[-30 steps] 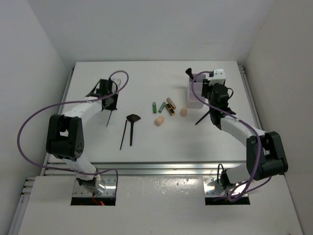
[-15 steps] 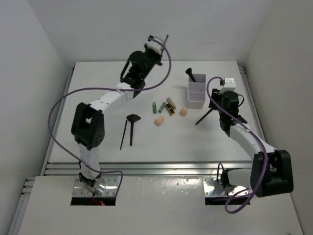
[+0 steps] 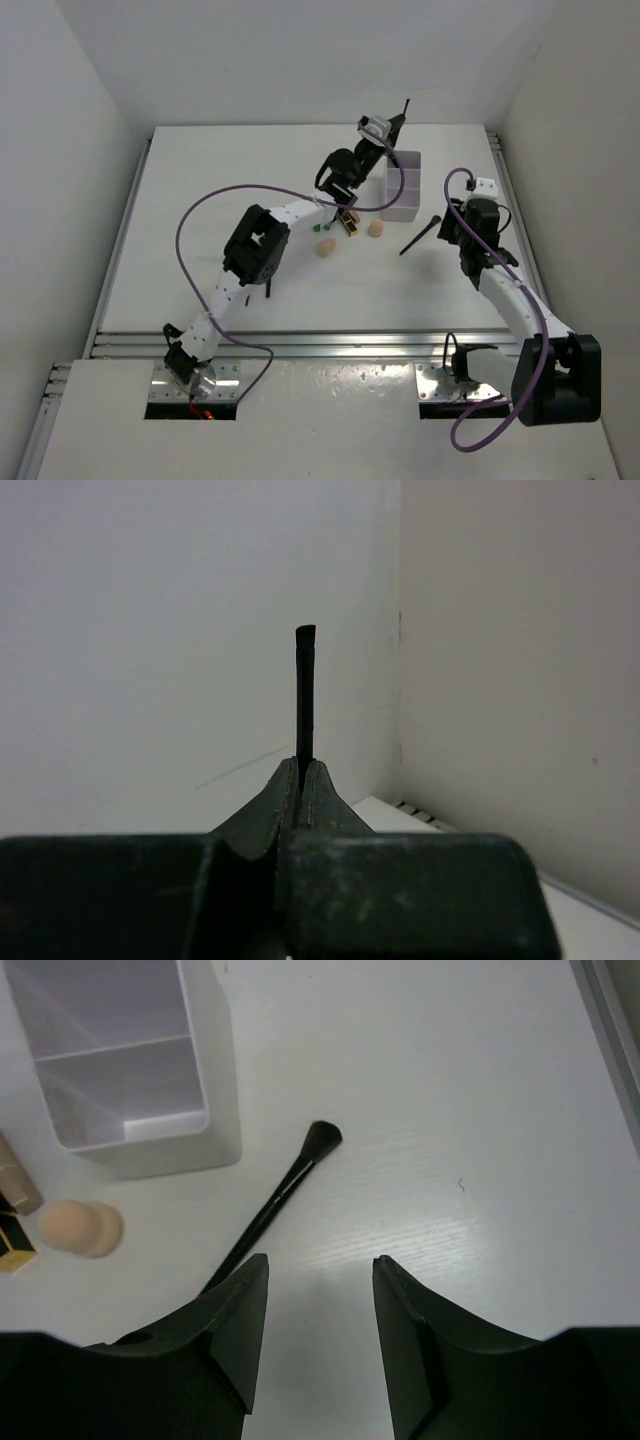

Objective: Organize the makeup

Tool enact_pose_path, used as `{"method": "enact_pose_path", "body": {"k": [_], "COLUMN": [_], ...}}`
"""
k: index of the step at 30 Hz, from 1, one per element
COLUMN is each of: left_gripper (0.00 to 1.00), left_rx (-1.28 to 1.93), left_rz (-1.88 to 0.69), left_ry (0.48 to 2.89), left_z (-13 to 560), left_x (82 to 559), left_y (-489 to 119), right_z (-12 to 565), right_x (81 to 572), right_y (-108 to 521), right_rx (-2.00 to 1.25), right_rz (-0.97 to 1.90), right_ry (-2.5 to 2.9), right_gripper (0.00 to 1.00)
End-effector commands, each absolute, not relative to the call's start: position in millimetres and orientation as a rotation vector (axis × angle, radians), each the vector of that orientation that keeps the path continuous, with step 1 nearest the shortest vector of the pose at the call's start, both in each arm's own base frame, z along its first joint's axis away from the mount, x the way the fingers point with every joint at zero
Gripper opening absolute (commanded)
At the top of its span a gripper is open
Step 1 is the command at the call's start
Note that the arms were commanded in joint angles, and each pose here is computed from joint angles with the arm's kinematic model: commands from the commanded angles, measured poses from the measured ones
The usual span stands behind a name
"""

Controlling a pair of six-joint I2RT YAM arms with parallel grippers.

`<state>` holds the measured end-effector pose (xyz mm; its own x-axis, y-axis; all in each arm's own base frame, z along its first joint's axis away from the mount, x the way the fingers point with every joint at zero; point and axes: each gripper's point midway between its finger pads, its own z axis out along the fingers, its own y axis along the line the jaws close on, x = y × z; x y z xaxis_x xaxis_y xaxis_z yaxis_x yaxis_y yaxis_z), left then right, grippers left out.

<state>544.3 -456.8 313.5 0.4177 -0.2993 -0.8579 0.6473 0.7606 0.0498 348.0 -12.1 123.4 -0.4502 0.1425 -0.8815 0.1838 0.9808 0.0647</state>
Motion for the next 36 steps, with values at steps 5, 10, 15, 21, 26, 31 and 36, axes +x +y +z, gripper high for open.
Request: {"method": "enact_pose_path", "body": {"k": [5,10,15,21,26,31,36], "left_gripper": [0.0,0.0,0.0,0.0,0.25,0.72,0.83], "left_rx": [0.263,0.278,0.298,0.307,0.305,0.337,0.375], "left_rz": [-0.63,-0.6,-0.548,-0.555,-0.573,-0.555,-0.471], "left_ry": [0.849,0.952,0.995,1.032,1.032,1.015,1.06], "left_z": [325.4,284.7,256.8,236.5,239.3,270.8,309.4], "left_x": [527.6,537.3,543.3,548.8,556.7,559.9,568.0], "left_y": [-469.0,-471.1,-469.8,-469.2,-458.4,-443.4,-405.7], "right_z": [109.0,101.1,93.3,91.3,99.3,102.2,95.7], "right_x": [339.3,338.7,338.9,333.3,333.8,340.4,361.6], "right_y": [-32.4,-33.1,-26.1,-23.2,-21.7,-19.0,-11.4], "right_rx": [0.359,0.372,0.385,0.342,0.342,0.449,0.583], "right_rz": [-0.063,-0.069,-0.022,-0.02,-0.011,-0.031,-0.045], "right_ry": [2.093,2.115,2.148,2.197,2.197,2.235,2.262], "right_gripper": [0.45,0.45,0.44,0.45,0.57,0.6,0.58]}}
